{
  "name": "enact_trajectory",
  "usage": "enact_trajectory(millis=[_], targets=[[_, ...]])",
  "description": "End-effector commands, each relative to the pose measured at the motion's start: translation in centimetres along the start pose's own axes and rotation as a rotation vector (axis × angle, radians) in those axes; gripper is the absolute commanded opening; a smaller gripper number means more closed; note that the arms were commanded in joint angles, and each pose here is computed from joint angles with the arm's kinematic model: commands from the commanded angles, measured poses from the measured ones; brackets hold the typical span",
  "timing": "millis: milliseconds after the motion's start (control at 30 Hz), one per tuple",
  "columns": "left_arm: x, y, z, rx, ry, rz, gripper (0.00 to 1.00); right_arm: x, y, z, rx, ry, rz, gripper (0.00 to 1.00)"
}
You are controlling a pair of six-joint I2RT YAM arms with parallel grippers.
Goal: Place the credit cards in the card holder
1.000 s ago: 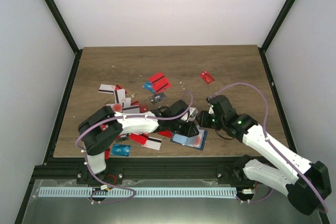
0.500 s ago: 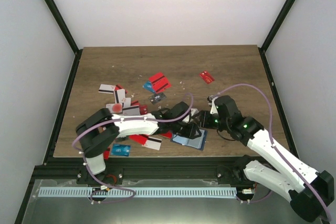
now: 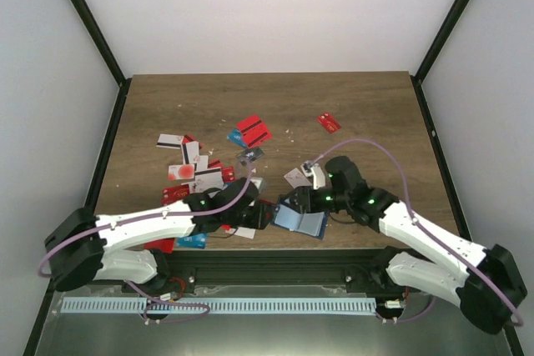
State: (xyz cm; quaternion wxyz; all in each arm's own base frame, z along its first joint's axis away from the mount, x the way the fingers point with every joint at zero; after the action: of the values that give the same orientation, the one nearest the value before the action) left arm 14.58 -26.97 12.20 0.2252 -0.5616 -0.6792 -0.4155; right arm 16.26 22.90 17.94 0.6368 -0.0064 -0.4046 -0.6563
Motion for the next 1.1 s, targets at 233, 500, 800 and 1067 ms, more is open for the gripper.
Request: enact_trajectory(millis=[233, 500, 800, 1067], targets=[[4.7, 1.5, 12.4, 0.325, 0.369, -0.231, 0.44, -7.1, 2.5, 2.6, -0.021, 0.083, 0.031, 0.45], [5.8, 3.2, 16.6, 0.478, 0.423, -0.322, 0.39, -13.4, 5.5, 2.3, -0.094, 0.106, 0.076, 0.45], [4.0, 2.5, 16.7, 0.549, 0.271, -0.244, 0.43, -20.8, 8.6, -0.2, -0.028, 0.089, 0.153, 0.45], [2.9, 2.2, 15.8, 0.590, 0.158, -0.211, 0.50, -24.3, 7.8, -3.1, 0.006, 0.109, 0.255, 0.45]])
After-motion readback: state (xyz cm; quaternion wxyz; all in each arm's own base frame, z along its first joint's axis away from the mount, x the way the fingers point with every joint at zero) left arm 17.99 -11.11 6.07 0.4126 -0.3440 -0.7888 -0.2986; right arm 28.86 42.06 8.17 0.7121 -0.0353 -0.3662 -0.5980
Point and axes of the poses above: each gripper's point midway between its finger pads, its own x axis back along the fingers, its own z axis along the line the jaws close on, y = z × x, the point moved 4 cm from there along x, back along the fingers, and after that the axes turned 8 degrees about x, right-handed, at the moved point
